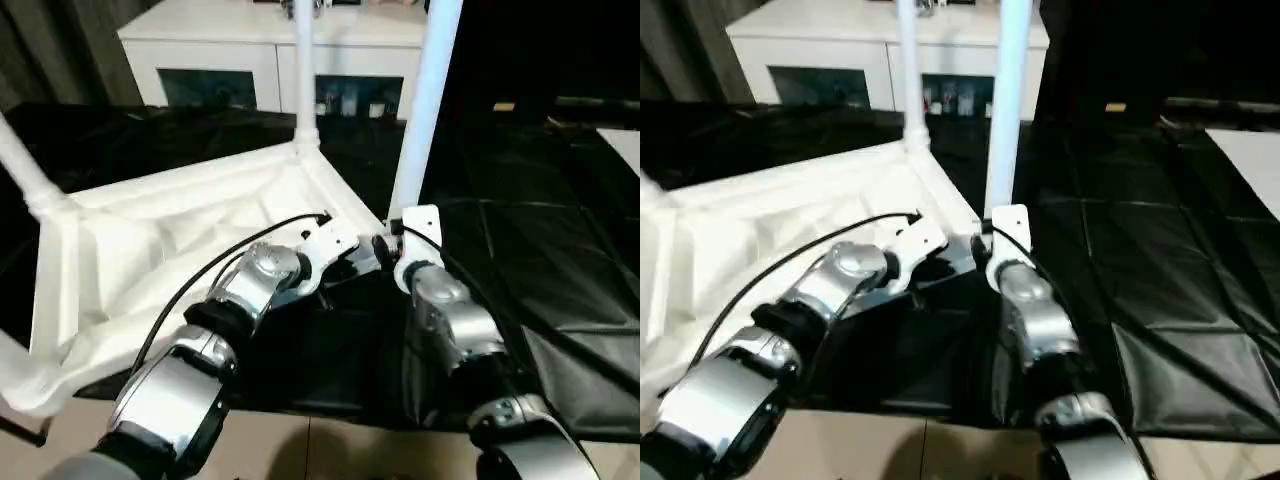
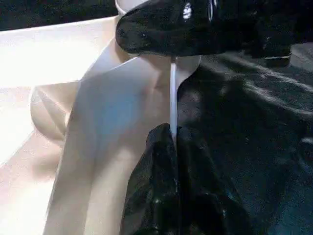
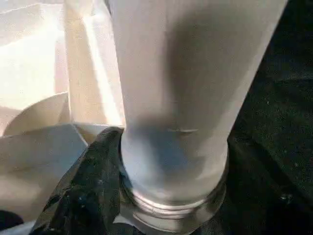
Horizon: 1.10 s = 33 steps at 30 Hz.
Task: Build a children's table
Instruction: Rotate leg to tighten
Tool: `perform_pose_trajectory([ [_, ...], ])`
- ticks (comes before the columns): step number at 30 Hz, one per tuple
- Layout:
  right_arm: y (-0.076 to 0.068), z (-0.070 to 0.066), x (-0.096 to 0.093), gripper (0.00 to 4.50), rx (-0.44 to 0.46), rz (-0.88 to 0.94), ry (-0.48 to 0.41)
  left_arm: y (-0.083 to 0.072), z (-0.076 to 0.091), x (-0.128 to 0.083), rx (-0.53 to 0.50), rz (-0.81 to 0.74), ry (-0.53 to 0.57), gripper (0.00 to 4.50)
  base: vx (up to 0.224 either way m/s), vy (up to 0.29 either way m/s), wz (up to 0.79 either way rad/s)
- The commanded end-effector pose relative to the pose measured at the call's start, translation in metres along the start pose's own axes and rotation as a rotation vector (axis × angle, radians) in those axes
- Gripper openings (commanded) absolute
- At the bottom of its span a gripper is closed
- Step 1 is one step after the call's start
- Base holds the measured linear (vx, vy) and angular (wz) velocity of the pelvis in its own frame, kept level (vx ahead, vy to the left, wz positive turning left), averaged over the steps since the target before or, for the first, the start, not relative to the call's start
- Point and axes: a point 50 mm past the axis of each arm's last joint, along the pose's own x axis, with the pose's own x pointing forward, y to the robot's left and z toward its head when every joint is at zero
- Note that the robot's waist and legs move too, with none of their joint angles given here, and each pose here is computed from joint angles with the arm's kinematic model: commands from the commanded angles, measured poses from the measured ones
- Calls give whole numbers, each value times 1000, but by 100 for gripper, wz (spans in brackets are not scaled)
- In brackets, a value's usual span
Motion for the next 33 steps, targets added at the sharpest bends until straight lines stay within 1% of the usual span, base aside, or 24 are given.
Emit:
perform_pose_trajectory([
  [1,8,-27,-2,302,-32,17,108,8,13,-1,10,67,-42,0,0,0,0],
  [2,8,-17,-3,323,-35,61,29,9,10,-3,18,57,-37,0,0,0,0],
  [3,7,-11,-3,323,-49,70,-16,9,9,-4,21,51,-33,0,0,0,0],
  [4,5,-9,-4,344,-49,70,-30,10,8,-4,23,50,-32,0,0,0,0],
  [5,4,-8,-4,344,-38,72,-34,10,8,-4,26,52,-30,0,0,0,0],
  [7,-4,-3,-7,365,-3,106,-52,11,5,-7,40,29,-26,0,0,0,0],
  [8,-12,1,-11,373,-29,164,-57,11,3,-10,57,3,-26,0,0,0,0],
  [9,-13,1,-11,373,-34,171,-58,11,3,-10,59,0,-25,0,0,0,0],
  [10,-17,3,-14,373,-62,211,-69,11,2,-12,70,-16,-25,0,0,0,0],
  [11,-23,7,-21,373,-89,311,-79,9,0,-15,96,-61,-30,0,0,0,0],
  [13,-27,9,-28,373,-117,399,-85,8,-2,-18,111,-101,-33,0,0,0,0],
  [14,-35,9,-40,373,-199,517,-79,6,-5,-23,144,-169,-36,0,0,0,0],
  [15,-35,9,-40,373,-203,523,-78,6,-5,-23,146,-172,-36,0,0,0,0],
  [16,-42,6,-50,373,-272,613,-65,2,-8,-28,179,-247,-35,0,0,0,0],
  [17,-42,6,-50,373,-273,615,-65,2,-8,-28,180,-249,-35,0,0,0,0],
  [18,-45,4,-54,373,-300,652,-57,0,-10,-31,192,-284,-33,0,0,0,0],
  [19,-51,1,-60,373,-322,707,-36,-4,-12,-35,222,-355,-28,0,0,0,0],
  [20,-56,0,-65,373,-332,741,-21,-9,-15,-39,229,-428,-21,0,0,0,0],
  [24,-61,3,-69,373,-344,800,6,-15,-16,-47,229,-524,-13,0,0,0,0],
  [28,-59,2,-68,373,-390,830,33,-15,-17,-50,234,-535,0,0,0,0,0],
  [30,-59,2,-67,373,-396,837,37,-14,-17,-51,238,-529,3,0,0,0,0],
  [32,-59,2,-65,373,-381,853,44,-11,-17,-54,241,-512,11,0,0,0,0],
  [33,-59,2,-65,346,-372,860,48,-10,-17,-54,240,-509,12,0,0,0,0],
])
